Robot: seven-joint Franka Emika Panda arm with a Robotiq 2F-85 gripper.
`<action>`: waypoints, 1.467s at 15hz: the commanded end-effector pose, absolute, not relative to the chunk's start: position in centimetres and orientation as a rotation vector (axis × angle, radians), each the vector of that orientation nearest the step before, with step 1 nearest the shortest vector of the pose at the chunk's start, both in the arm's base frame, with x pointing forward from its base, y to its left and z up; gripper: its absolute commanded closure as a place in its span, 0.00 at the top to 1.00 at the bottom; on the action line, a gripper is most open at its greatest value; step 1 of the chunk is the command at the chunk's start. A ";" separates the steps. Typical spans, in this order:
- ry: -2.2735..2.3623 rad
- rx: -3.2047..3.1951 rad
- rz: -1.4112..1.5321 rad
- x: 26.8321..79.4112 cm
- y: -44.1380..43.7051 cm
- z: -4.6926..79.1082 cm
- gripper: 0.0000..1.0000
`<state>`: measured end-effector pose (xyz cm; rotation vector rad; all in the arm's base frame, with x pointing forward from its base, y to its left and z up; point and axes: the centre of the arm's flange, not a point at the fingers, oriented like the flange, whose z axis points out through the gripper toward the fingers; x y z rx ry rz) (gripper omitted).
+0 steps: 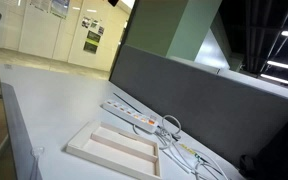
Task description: Put the screwdriver on the tray
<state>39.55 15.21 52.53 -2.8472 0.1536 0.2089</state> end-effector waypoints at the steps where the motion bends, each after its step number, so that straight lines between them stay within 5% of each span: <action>1: 0.154 -2.847 0.208 39.6 15.2 52.5 1.00; 12: 0.182 -2.853 0.201 39.6 14.9 52.3 1.00; 22: 0.784 -2.869 -0.055 40.9 2.9 45.4 1.00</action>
